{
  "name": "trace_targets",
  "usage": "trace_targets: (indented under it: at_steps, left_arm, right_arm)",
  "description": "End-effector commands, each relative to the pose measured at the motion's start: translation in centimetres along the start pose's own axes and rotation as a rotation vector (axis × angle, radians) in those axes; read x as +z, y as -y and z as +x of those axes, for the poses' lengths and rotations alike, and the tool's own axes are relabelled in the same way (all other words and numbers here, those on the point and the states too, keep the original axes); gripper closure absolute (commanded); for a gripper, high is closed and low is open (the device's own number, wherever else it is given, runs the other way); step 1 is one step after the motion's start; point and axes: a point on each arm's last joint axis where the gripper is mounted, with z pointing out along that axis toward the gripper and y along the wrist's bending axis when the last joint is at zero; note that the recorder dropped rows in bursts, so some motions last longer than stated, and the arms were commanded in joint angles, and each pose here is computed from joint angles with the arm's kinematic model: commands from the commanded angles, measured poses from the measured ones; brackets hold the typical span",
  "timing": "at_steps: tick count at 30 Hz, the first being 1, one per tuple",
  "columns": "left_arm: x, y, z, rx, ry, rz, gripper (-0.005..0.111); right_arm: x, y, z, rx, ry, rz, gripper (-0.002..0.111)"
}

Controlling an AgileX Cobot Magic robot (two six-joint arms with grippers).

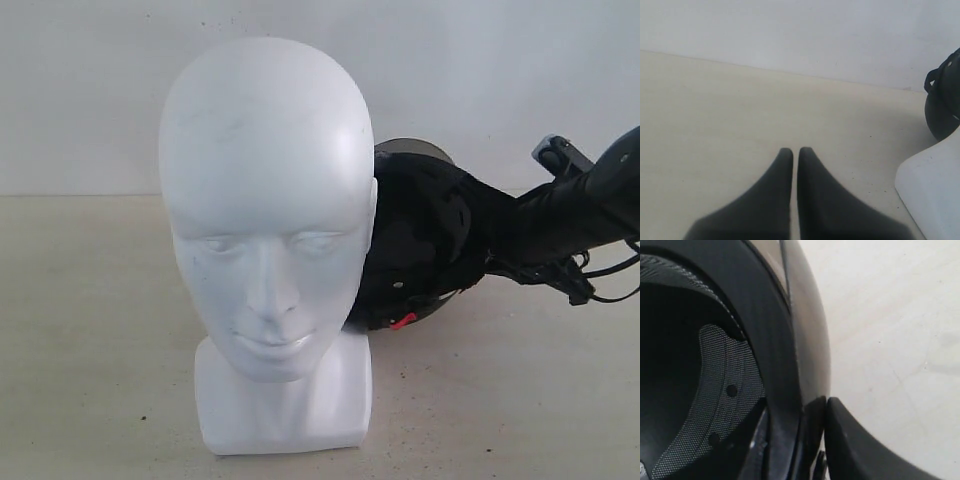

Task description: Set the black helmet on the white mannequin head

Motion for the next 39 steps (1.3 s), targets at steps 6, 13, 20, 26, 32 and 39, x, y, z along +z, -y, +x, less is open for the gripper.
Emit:
trace_targets:
  at_steps: [6,13,20,26,32,39]
  left_arm:
    - [0.0,0.0,0.1,-0.004,-0.002,0.002,0.102]
    - [0.0,0.0,0.1,-0.004,-0.002,0.002,0.102]
    - [0.0,0.0,0.1,-0.004,-0.002,0.002,0.102]
    - [0.0,0.0,0.1,-0.004,-0.002,0.002,0.102]
    - [0.0,0.0,0.1,-0.004,-0.002,0.002,0.102]
    - [0.0,0.0,0.1,-0.004,-0.002,0.002,0.102]
  right_arm:
    - [-4.1,-0.4,0.2,0.067,0.038,-0.054,0.108]
    - [-6.3,2.3,2.1,0.202,0.082,-0.035,0.108]
    - [-8.8,4.2,3.7,0.358,0.109,-0.052,0.108]
    - [-10.8,6.5,5.3,0.554,0.167,-0.082,0.108]
    - [-12.9,8.9,7.1,0.769,0.212,-0.135,0.108]
    - [-14.8,10.1,8.3,0.902,0.227,-0.213,0.108]
